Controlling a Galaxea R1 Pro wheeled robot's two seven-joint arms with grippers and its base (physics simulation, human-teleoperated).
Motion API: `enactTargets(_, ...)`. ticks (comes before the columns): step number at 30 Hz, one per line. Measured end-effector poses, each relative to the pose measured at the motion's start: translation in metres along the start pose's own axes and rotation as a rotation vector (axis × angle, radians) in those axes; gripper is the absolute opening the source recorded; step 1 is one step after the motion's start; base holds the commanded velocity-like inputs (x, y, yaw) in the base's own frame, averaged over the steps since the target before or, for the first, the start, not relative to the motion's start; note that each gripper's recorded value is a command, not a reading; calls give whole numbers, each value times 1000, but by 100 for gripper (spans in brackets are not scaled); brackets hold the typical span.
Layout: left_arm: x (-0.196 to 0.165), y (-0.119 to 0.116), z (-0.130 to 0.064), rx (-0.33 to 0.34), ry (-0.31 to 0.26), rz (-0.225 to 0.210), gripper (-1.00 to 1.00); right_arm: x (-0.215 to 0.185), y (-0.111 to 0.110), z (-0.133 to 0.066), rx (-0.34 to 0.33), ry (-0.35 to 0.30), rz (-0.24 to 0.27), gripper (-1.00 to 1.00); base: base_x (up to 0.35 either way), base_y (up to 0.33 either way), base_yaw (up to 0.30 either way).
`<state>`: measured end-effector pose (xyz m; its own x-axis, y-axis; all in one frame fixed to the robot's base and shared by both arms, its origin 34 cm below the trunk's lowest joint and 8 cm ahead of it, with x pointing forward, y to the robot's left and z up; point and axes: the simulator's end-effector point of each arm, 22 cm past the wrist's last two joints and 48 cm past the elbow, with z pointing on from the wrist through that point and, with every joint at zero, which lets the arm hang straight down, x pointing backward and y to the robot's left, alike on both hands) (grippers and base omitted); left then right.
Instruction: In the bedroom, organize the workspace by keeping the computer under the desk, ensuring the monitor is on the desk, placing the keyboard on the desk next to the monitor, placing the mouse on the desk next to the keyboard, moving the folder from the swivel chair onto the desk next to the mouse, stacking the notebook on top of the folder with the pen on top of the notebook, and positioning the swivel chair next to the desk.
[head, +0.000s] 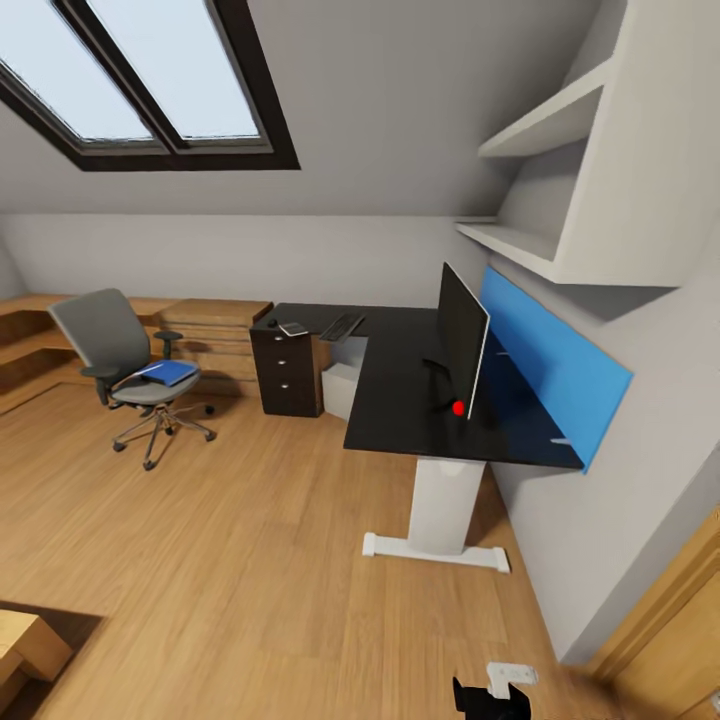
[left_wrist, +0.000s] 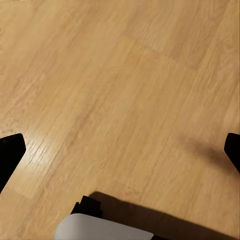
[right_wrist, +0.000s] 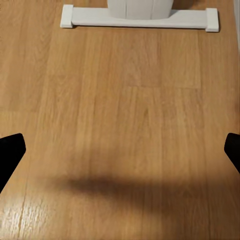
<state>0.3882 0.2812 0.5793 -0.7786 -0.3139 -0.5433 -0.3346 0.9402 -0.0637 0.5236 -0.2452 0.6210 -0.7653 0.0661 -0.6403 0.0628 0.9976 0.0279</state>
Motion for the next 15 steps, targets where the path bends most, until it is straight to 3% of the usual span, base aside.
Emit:
enactTargets(9,-6,0,0,-1,-24,-3,100,0,2,0,-1,0,4,100,11,15,-55)
enactTargets(15,-6,0,0,-1,-26,-3,100,0,4,0,-4,-1,5,100,147,219,-2)
